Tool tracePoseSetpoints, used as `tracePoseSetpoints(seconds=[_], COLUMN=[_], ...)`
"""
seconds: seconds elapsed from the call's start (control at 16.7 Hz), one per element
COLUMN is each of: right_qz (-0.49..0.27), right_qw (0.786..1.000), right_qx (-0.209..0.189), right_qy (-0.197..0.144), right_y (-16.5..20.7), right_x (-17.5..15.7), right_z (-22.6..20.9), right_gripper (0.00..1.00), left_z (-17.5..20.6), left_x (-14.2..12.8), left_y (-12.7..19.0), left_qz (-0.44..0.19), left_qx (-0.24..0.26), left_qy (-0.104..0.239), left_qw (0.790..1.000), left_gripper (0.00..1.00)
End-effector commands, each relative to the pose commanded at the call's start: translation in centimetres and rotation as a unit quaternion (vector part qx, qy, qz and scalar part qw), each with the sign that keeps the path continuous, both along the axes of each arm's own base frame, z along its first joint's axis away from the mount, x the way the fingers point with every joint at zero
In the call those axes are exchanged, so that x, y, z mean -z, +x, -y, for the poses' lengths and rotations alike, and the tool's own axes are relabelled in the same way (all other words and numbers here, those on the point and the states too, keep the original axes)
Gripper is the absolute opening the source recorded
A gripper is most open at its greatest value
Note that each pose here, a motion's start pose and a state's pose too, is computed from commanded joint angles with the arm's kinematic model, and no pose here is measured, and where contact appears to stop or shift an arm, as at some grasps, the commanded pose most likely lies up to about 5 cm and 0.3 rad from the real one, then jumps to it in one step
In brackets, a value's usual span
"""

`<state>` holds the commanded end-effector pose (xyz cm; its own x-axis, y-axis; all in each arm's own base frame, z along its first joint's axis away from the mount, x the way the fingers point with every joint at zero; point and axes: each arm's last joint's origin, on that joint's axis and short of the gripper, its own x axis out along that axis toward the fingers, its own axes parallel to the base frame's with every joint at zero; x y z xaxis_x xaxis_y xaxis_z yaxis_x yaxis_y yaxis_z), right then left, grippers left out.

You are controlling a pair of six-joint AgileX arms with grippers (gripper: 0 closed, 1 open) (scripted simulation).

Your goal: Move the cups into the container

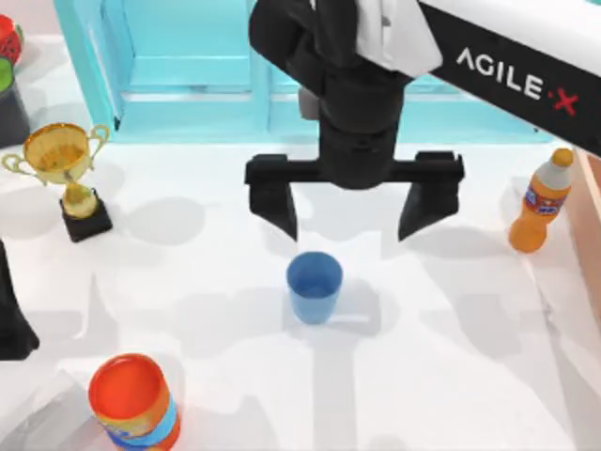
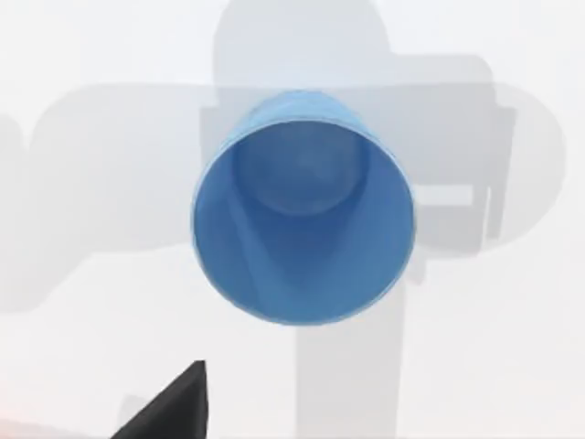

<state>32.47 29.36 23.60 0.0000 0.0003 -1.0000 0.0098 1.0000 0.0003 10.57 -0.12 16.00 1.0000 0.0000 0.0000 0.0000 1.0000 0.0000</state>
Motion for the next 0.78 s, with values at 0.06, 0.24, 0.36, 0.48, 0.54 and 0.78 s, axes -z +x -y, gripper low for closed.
tracePoseSetpoints(seconds=[0.06, 0.24, 0.36, 0.48, 0.54, 0.78], right_qz=[-0.001, 0.000, 0.000, 0.000, 0.000, 0.000], right_qw=[1.000, 1.000, 1.000, 1.000, 1.000, 1.000], right_qx=[0.001, 0.000, 0.000, 0.000, 0.000, 0.000], right_qy=[-0.001, 0.000, 0.000, 0.000, 0.000, 0.000], right_y=[0.0, 0.1, 0.2, 0.3, 0.3, 0.1], right_x=[0.0, 0.9, 2.6, 4.8, 6.0, 9.6], right_z=[0.1, 0.0, -0.1, -0.2, -0.2, 0.0], right_gripper=[1.00, 1.00, 1.00, 1.00, 1.00, 1.00], left_z=[0.0, 0.0, 0.0, 0.0, 0.0, 0.0], left_x=[0.0, 0.0, 0.0, 0.0, 0.0, 0.0], left_y=[0.0, 0.0, 0.0, 0.0, 0.0, 0.0], left_qz=[0.000, 0.000, 0.000, 0.000, 0.000, 0.000], left_qx=[0.000, 0.000, 0.000, 0.000, 0.000, 0.000], left_qy=[0.000, 0.000, 0.000, 0.000, 0.000, 0.000], left_qw=[1.000, 1.000, 1.000, 1.000, 1.000, 1.000], left_gripper=[1.00, 1.00, 1.00, 1.00, 1.00, 1.00])
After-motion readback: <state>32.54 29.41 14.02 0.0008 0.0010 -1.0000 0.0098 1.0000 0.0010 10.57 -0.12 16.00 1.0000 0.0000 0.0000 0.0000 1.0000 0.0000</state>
